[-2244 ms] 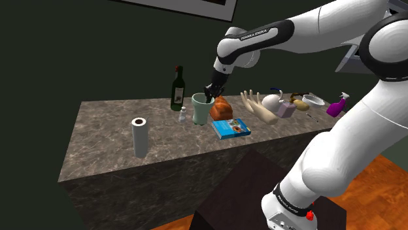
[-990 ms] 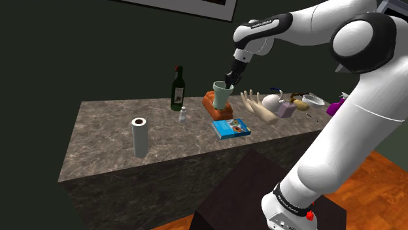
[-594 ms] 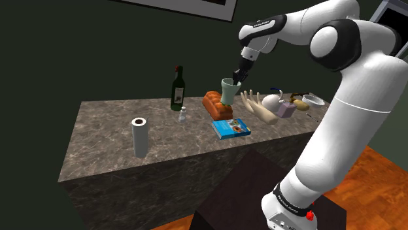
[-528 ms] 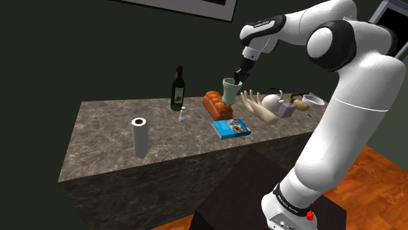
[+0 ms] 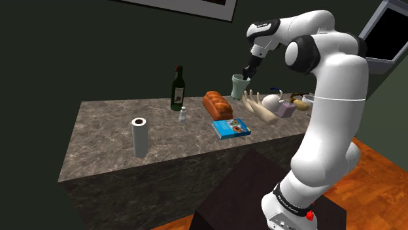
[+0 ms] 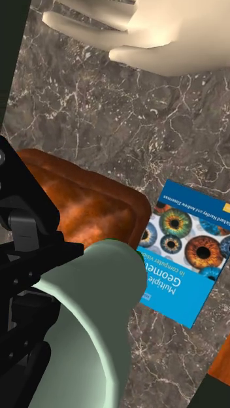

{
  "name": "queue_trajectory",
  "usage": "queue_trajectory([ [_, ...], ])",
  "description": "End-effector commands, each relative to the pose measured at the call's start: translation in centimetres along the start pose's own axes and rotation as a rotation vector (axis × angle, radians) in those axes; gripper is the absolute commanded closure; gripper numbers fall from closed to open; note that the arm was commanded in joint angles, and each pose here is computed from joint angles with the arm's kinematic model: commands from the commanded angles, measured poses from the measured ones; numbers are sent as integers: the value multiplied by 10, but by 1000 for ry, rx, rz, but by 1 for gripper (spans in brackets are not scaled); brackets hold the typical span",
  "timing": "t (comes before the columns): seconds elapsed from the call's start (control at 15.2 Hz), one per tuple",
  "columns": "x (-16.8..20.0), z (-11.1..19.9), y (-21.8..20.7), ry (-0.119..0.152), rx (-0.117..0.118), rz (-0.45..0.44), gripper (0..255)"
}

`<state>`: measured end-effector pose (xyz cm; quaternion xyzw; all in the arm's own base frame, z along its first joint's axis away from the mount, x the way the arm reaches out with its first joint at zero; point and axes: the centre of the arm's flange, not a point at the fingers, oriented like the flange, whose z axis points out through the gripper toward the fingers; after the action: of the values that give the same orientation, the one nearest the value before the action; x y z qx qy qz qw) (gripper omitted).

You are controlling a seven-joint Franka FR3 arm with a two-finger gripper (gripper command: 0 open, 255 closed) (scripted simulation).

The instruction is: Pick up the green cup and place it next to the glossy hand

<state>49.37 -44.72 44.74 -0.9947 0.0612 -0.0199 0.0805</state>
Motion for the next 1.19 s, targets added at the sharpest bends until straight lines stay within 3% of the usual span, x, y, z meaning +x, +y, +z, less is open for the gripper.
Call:
queue_trajectory([
  [0.0, 2, -2, 28, 0, 1, -2, 255],
  [0.2, 7, -9, 71, 0, 1, -2, 255],
  [1.12, 5, 64, 83, 0, 1, -2, 255],
])
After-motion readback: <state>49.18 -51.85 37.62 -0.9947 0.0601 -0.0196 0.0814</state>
